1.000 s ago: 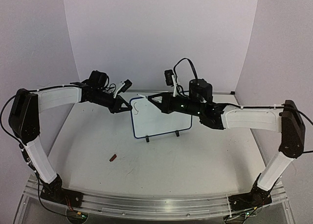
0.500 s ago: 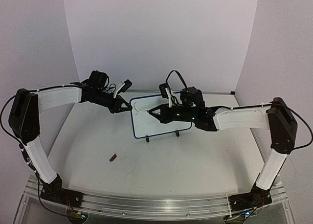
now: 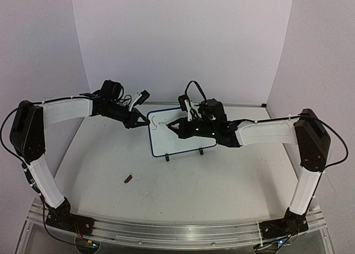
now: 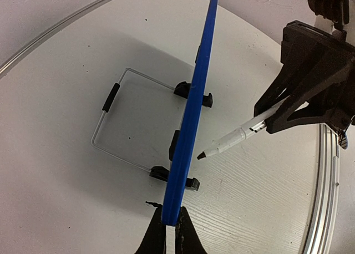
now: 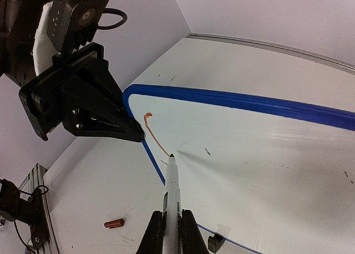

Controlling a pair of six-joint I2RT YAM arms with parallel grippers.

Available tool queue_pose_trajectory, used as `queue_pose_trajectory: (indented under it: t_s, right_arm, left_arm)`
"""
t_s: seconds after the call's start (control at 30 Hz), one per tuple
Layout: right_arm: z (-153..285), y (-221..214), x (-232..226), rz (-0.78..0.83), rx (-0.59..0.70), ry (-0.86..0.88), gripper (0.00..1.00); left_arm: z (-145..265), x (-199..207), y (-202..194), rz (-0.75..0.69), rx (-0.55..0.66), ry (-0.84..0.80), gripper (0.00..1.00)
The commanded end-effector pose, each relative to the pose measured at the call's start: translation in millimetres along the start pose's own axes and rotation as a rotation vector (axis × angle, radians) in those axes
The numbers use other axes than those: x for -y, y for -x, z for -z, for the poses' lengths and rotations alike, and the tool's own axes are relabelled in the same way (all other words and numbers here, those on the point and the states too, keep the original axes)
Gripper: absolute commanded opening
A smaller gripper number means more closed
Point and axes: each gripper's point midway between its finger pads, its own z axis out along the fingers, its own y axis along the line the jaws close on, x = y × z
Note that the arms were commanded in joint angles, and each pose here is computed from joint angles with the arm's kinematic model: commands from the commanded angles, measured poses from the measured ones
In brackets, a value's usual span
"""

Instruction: Write a sentence on the whiteboard

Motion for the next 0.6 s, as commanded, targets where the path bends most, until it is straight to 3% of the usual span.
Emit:
queue_pose_trajectory:
  t_s: [0.0,0.57]
  right_arm:
    - [-7.4,19.0,-2.1,0.022,0.053,0.004,0.00]
    - [0.1,23.5,12.1,-0.002,0.110,-0.078,0.00]
  left_arm:
    - [-5.0,-0.8,-5.9,-0.005,-0.035,0.008,0.00]
    - [-5.6,0.2,-6.1,-0.007,-0.037,0.007,0.00]
